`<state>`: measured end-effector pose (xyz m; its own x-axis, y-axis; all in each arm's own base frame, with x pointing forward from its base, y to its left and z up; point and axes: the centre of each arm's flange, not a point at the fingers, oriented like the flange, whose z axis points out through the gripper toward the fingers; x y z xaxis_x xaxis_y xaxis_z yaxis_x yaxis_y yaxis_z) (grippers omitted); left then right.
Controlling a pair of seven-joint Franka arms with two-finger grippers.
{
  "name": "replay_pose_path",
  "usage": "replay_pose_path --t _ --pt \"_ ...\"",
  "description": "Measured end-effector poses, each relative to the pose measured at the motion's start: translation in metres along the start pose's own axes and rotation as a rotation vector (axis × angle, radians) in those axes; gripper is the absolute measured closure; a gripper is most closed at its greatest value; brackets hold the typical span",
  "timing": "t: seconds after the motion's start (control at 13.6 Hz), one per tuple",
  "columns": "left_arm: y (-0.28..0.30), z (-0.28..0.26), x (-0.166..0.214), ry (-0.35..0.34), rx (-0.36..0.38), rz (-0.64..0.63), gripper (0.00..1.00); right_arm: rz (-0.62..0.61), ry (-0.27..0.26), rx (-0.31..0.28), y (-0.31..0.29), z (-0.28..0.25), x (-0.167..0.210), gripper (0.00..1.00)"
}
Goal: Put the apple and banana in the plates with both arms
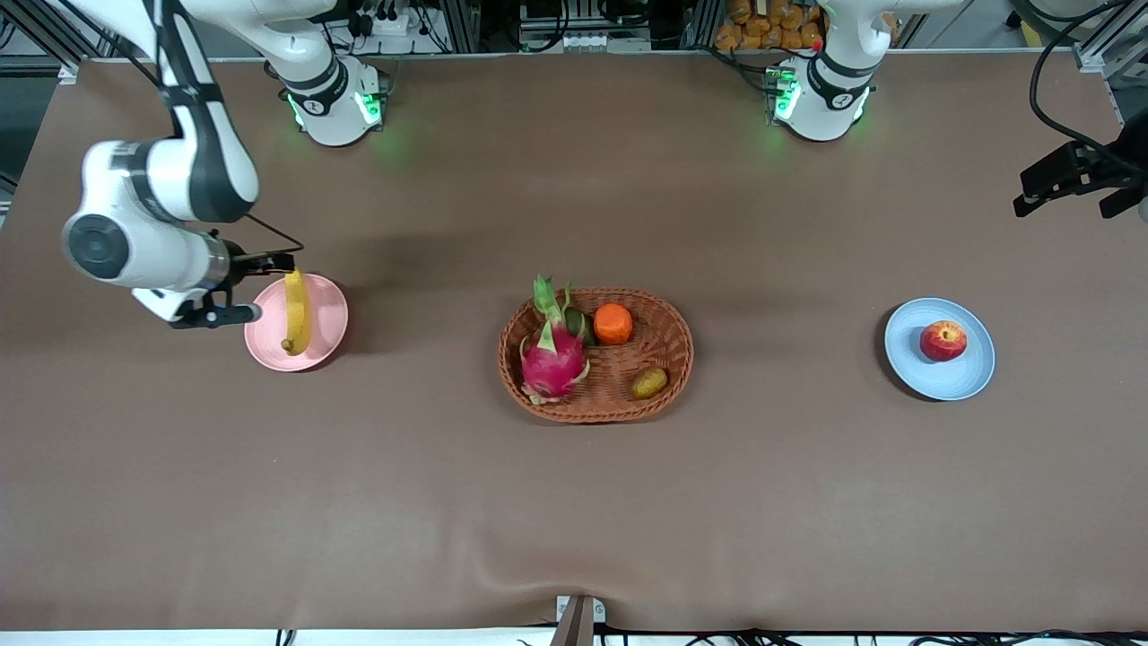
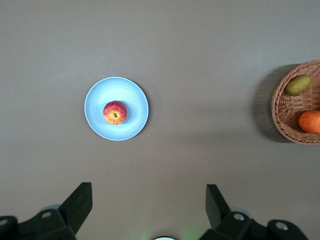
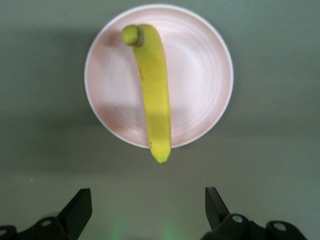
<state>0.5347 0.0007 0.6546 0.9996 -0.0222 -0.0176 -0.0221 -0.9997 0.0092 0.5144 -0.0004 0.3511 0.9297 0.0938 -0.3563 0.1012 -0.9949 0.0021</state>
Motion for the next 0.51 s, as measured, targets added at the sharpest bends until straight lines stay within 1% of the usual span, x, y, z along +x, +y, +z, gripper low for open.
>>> replay_pose_path --t 0.15,0.29,0.51 --pt "-0.001 0.000 0.000 -0.001 0.000 -0.001 0.00 0.000 0.013 -0.002 0.000 -0.053 -0.002 0.00" --pt "-0.001 0.001 0.000 -0.002 0.000 -0.003 0.00 0.000 0.043 -0.006 -0.001 -0.104 -0.006 0.00" --pt "0.000 0.003 0.002 -0.006 0.000 -0.001 0.00 -0.002 0.074 -0.010 -0.004 -0.162 -0.018 0.00"
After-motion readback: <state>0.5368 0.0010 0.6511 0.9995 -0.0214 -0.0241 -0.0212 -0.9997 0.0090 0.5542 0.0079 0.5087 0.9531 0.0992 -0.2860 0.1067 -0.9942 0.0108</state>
